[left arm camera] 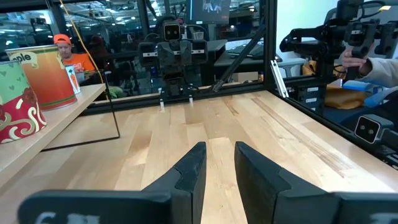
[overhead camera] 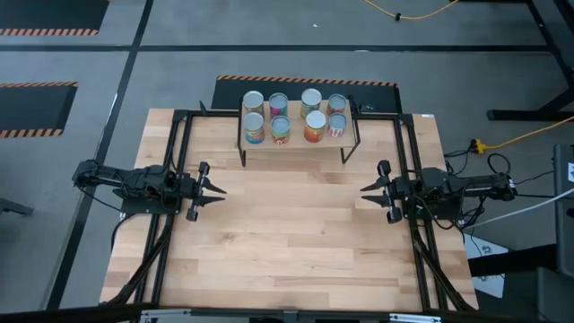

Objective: Pick and place cans onto a shelf
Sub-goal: Return to Home Position

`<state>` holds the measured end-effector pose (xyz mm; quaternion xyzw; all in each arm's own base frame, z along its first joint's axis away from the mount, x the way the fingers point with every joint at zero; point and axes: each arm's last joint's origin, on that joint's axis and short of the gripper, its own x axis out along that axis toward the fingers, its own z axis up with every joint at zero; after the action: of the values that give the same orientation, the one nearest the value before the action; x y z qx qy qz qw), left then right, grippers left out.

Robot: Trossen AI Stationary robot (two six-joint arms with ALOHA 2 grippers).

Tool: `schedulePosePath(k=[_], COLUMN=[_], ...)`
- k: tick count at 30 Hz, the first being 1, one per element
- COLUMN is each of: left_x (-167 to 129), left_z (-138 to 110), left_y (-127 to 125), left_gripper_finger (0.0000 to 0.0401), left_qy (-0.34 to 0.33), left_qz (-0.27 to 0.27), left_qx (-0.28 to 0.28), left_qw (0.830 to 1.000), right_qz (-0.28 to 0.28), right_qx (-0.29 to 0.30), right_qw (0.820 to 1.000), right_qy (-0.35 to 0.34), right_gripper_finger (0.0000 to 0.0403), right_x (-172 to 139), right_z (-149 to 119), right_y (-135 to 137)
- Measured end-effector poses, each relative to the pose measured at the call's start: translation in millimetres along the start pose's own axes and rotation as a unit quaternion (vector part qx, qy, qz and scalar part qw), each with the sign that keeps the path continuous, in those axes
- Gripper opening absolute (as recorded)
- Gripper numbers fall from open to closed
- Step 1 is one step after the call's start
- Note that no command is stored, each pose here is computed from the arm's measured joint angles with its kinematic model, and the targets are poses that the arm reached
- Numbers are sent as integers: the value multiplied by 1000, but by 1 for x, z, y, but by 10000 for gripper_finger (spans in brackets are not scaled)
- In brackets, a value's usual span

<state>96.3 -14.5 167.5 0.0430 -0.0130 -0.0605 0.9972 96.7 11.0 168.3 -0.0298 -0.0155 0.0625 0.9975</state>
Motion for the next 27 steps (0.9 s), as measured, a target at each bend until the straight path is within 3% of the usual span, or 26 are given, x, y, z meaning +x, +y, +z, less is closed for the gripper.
schedulePosePath(k=[27], left_x=[0], left_z=[0], left_y=[0], left_gripper_finger=[78], left_qy=[0], left_qz=[0], left_qx=[0], left_qw=[1000], right_qz=[1], right_qx=[-26], right_qw=[1000], right_qy=[0], right_gripper_finger=[101], right_x=[0], right_z=[0], right_y=[0])
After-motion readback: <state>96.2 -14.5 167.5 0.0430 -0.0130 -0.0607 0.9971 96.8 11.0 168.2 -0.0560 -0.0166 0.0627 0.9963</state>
